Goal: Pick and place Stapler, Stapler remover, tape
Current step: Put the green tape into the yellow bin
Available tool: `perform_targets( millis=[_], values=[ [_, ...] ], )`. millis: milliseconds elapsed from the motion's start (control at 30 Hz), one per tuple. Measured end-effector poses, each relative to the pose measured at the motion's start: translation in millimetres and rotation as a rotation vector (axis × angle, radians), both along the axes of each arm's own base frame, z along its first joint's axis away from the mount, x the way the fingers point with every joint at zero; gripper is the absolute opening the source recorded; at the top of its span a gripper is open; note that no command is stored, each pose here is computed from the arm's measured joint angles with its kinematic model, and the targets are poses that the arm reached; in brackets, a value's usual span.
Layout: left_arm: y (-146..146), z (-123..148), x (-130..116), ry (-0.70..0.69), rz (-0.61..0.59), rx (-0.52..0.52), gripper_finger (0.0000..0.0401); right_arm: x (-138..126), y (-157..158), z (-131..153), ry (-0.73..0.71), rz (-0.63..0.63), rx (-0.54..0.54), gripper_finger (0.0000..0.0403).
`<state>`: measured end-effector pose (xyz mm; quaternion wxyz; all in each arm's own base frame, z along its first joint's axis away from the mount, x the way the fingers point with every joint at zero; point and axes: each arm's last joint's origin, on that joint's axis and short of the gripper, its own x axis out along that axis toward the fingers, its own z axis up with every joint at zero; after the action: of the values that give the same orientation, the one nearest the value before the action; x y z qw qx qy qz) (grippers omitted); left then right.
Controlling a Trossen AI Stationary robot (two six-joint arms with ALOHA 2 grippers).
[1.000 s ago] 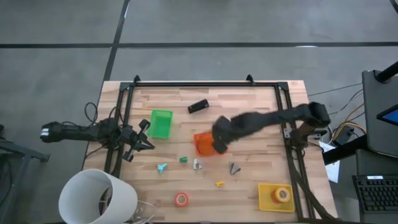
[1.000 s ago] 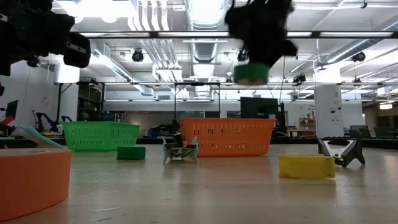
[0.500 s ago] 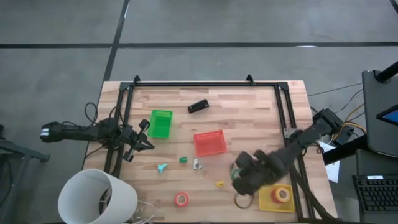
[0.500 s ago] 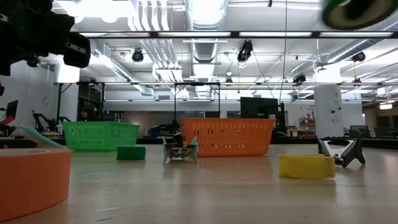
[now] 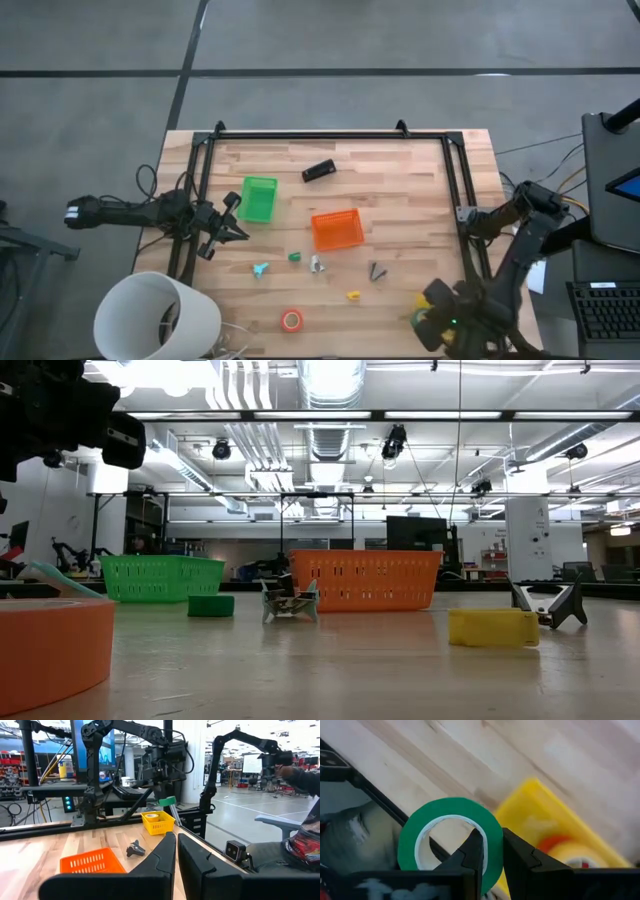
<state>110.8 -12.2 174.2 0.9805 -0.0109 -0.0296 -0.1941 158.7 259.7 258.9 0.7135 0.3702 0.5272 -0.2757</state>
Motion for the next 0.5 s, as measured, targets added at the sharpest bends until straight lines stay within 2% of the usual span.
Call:
perform_targets(
  millis=[200, 500],
  values=[
    [0.0, 0.0, 0.0, 0.0, 0.0, 0.0, 0.0023, -19.5, 3.1, -18.1, 0.032, -0.046, -0.018, 0.0051],
    [0.0, 0.0, 0.0, 0.0, 0.0, 0.0, 0.0023, -26.9, -5.9, -41.6, 0.096, -0.048, -0.073, 0.0052]
  ],
)
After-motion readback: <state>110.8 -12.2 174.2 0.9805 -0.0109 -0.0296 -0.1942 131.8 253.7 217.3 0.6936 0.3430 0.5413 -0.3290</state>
